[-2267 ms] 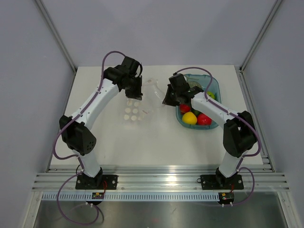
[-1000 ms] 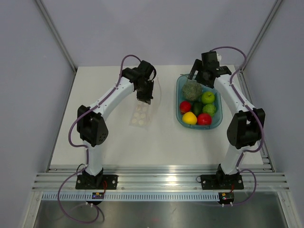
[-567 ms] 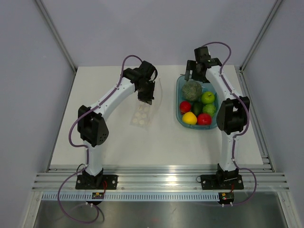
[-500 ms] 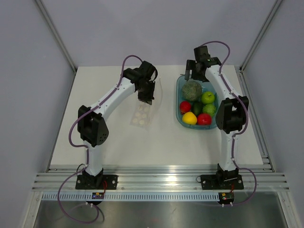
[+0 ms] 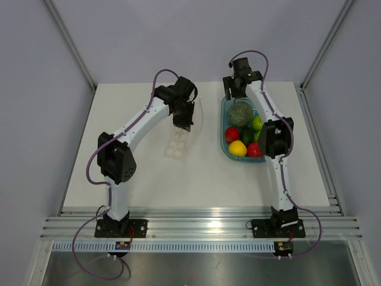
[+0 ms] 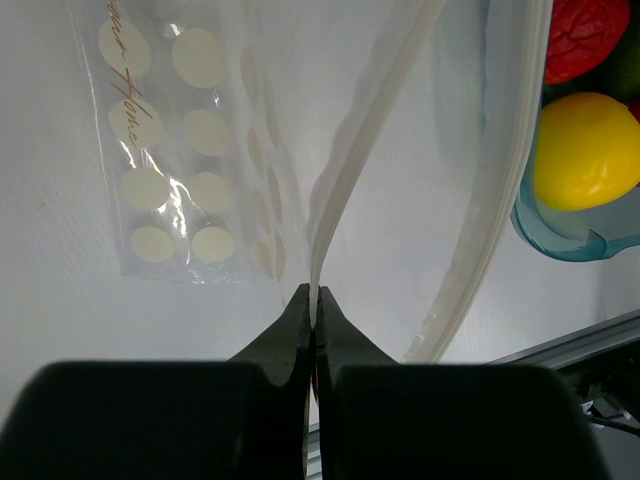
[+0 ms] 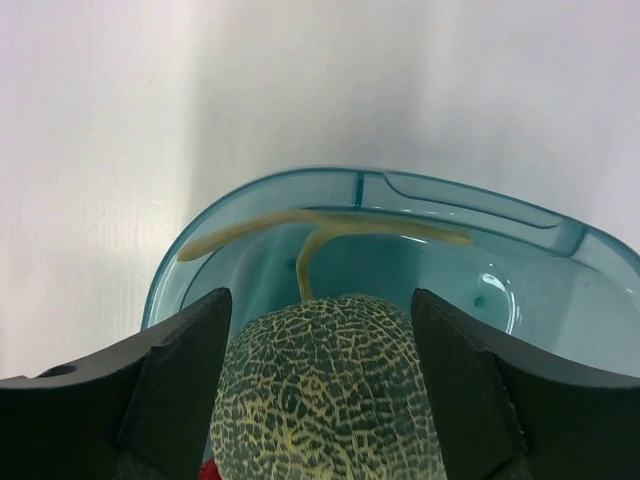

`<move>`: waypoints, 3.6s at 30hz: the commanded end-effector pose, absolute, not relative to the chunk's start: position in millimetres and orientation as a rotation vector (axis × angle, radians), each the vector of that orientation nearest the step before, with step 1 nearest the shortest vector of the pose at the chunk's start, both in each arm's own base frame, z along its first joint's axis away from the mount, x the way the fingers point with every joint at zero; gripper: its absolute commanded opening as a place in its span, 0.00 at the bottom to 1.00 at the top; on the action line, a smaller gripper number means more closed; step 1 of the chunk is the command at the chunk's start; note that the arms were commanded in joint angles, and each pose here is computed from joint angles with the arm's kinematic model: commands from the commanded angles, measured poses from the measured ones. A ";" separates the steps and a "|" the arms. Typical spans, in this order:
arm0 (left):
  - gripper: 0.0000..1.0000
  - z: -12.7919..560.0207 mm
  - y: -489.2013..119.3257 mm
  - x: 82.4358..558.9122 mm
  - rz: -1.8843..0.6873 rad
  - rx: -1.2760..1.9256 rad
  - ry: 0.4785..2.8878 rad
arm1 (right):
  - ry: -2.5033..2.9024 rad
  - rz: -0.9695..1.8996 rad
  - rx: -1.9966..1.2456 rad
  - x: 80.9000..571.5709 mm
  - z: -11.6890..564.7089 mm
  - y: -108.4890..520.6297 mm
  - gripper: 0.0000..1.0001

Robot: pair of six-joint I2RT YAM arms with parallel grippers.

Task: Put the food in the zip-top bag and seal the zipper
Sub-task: Adjust the fake fruit in the bin, then pick up the fake fruit from the bin.

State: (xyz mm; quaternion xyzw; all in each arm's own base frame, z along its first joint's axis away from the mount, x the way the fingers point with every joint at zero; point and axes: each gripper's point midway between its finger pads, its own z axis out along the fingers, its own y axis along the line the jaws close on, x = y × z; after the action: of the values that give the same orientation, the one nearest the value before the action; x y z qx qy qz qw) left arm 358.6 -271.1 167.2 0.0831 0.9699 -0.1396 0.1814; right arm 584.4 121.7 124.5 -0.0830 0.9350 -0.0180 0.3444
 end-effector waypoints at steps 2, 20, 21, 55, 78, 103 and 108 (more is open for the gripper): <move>0.00 170.1 -278.6 364.4 -0.420 0.252 2.709 | 2.355 -0.050 -0.282 599.2 134.6 128.3 0.78; 0.00 180.4 -281.2 363.3 -0.445 0.253 2.705 | 2.167 -0.139 -0.295 635.8 126.6 149.8 0.52; 0.00 178.4 -281.9 362.4 -0.445 0.253 2.710 | 2.154 -0.147 -0.286 635.8 130.0 149.8 0.47; 0.00 195.4 -290.3 368.9 -0.494 0.288 2.653 | 1.925 -0.184 0.042 523.1 258.9 89.0 0.00; 0.00 194.9 -282.5 362.9 -0.475 0.294 2.651 | 2.158 0.063 0.210 447.0 243.2 100.7 0.70; 0.00 197.8 -287.9 358.6 -0.483 0.299 2.645 | 2.611 0.369 0.409 403.4 66.4 159.0 0.78; 0.00 195.7 -286.8 359.0 -0.471 0.290 2.652 | 2.621 0.361 0.434 401.0 56.6 158.4 0.65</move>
State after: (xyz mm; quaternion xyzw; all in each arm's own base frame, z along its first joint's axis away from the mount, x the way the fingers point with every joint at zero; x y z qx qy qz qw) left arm 357.1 -285.1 171.5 0.1007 0.9656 -0.1571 0.1809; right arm 398.1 150.7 56.9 0.1450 0.9560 0.1191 0.2257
